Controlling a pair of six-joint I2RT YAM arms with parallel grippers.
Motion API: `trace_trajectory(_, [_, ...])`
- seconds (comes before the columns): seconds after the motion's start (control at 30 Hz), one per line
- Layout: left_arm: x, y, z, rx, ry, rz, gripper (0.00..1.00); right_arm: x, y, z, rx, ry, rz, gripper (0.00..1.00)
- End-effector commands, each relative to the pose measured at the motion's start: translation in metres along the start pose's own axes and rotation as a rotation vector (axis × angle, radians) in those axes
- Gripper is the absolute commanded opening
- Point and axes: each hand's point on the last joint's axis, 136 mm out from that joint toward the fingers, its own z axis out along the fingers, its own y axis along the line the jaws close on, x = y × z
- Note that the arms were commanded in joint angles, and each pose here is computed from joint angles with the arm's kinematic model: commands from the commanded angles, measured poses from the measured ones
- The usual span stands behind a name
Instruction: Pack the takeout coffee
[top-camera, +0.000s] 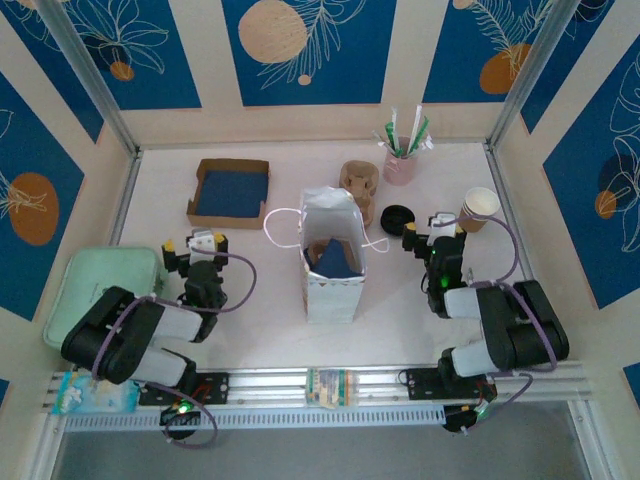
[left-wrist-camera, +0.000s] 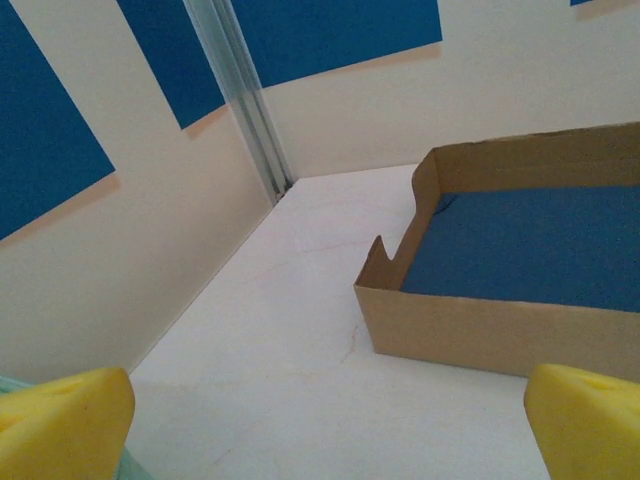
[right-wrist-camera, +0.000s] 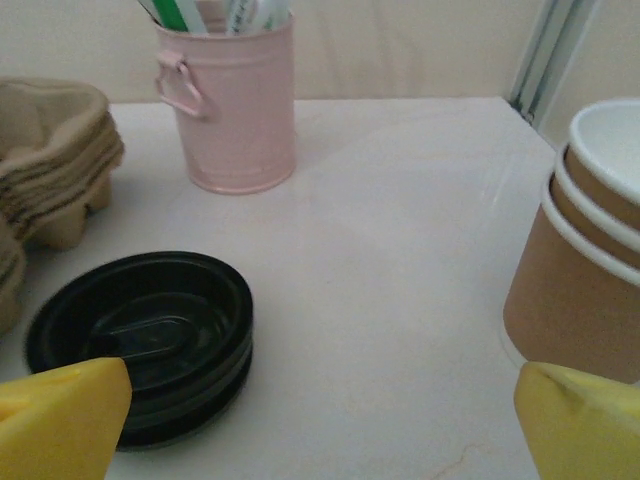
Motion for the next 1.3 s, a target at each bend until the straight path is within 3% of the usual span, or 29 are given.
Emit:
trace_trajectory(0.0, [-0.011,0.007,0.000,-0.013,-0.058,-0.050,1.00,-0.020,0.015,0.005,-0.051,-0.057,0.005,0.99])
trace_trajectory(0.23, [-0.009,0.010,0.004,0.001,-0.060,-0.086,1.00,-0.012,0.025,-0.004,-0.142,-0.156,-0.011,0.99])
trace_trajectory(0.47, [-0.010,0.000,0.000,0.075,-0.073,-0.072,1.00,-0.009,0.032,-0.005,-0.169,-0.123,-0.041,0.99])
trace_trajectory(1.27, [0.010,0.002,0.019,0.104,-0.019,-0.123,1.00,-0.009,0.033,-0.004,-0.176,-0.121,-0.043,0.99])
